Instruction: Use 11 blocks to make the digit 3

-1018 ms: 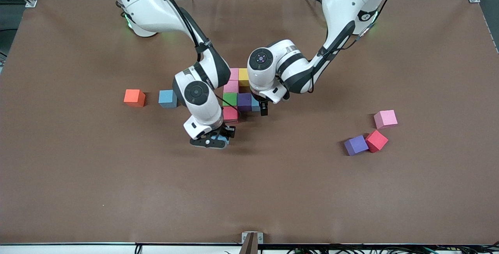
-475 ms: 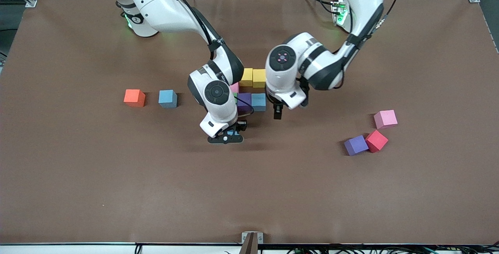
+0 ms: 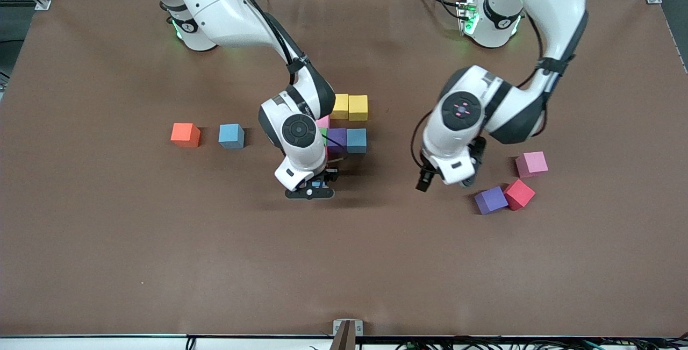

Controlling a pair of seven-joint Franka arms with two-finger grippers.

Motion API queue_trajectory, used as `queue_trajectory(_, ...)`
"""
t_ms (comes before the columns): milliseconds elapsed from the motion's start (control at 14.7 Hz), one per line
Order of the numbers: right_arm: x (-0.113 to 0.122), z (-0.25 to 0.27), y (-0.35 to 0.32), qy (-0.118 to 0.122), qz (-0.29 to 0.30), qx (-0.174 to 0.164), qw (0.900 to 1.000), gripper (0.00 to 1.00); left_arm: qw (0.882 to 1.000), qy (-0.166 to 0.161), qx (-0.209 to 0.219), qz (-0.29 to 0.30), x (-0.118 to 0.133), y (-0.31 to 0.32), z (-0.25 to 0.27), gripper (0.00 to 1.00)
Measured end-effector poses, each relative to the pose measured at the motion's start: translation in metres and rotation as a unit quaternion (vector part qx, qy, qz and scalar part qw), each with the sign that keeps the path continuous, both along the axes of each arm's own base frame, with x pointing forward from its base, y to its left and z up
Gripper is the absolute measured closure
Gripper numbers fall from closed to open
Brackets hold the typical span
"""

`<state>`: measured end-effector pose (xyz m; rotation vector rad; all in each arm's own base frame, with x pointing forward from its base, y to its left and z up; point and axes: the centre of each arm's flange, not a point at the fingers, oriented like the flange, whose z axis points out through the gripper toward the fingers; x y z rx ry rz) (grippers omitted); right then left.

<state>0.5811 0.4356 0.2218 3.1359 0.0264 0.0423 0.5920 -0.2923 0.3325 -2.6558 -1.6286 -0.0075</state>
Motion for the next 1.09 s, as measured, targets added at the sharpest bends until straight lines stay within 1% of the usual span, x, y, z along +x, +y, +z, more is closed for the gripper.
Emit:
queue_trajectory(204,0.0,-0.007,-0.002,0.003,0.006,-0.004,1.0,0.44,0.998,0.003,-0.001,-0.07,0.02,0.047,-0.001,0.0)
queue_trajectory(339,0.0,-0.007,-0.002,0.003,0.007,-0.004,1.0,0.44,0.993,-0.003,0.004,-0.115,0.031,0.071,-0.007,0.0)
queue_trajectory(475,0.0,-0.008,-0.002,0.003,0.007,-0.004,1.0,0.44,0.988,-0.013,0.011,-0.151,0.041,0.088,-0.019,0.0)
queue_trajectory(679,0.001,-0.013,-0.001,-0.004,0.008,0.0,1.0,0.44,0.979,-0.009,0.015,-0.205,0.05,0.109,-0.042,0.0)
queue_trajectory(815,0.001,-0.021,-0.001,-0.011,0.008,0.004,1.0,0.44,0.97,-0.004,0.014,-0.244,0.056,0.131,-0.049,0.0)
queue_trajectory(950,0.0,-0.025,-0.002,-0.011,0.008,0.003,1.0,0.44,0.959,0.0,0.013,-0.282,0.061,0.153,-0.051,0.0)
queue_trajectory(1018,-0.001,-0.025,-0.001,-0.011,0.009,0.003,1.0,0.44,0.953,0.003,0.012,-0.304,0.062,0.16,-0.055,0.0)
queue_trajectory(1086,-0.001,-0.025,-0.001,-0.011,0.009,0.004,1.0,0.44,0.943,0.008,0.011,-0.332,0.063,0.163,-0.06,0.0)
